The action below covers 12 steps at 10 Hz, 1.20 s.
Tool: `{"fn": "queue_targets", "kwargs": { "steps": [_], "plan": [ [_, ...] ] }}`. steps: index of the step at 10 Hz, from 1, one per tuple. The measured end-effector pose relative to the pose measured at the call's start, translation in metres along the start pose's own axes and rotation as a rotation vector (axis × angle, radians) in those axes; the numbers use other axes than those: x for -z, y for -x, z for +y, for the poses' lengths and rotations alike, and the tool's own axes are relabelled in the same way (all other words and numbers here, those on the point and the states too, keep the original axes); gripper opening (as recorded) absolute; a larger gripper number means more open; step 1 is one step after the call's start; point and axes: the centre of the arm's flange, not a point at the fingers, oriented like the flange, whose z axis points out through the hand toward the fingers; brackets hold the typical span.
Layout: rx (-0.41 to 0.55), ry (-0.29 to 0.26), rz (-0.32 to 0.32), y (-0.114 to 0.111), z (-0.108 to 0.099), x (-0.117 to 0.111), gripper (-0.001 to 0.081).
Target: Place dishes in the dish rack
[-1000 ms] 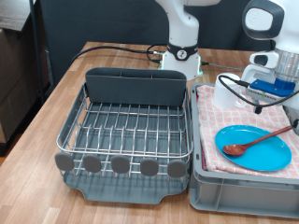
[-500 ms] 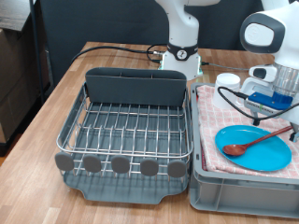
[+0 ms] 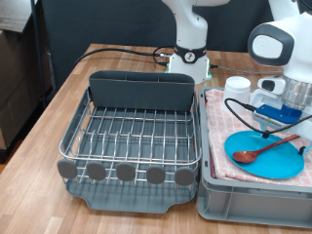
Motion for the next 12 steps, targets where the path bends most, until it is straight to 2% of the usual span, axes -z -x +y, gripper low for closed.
{"fn": "queue_targets", "kwargs": {
  "steps": [1, 2, 3, 4, 5, 6, 7, 8, 12],
  "plan": [
    [-0.01, -0.003, 0.0, 0.001, 0.001, -0.003, 0.0711],
    [-0.018, -0.006, 0.0, 0.001, 0.002, -0.005, 0.0535],
    [-0.023, -0.008, 0.003, 0.003, 0.003, -0.007, 0.0535],
    [-0.029, -0.008, 0.005, 0.004, 0.004, -0.007, 0.0335],
    [-0.033, -0.008, 0.005, 0.005, 0.005, -0.008, 0.0335],
    [-0.034, -0.008, 0.004, 0.006, 0.005, -0.008, 0.0173],
    [-0.033, -0.007, 0.004, 0.007, 0.005, -0.007, 0.0173],
    [-0.034, -0.005, 0.007, 0.008, 0.005, -0.007, 0.009],
    [-0.031, 0.011, 0.011, 0.008, -0.002, 0.008, 0.009]
  ]
}}
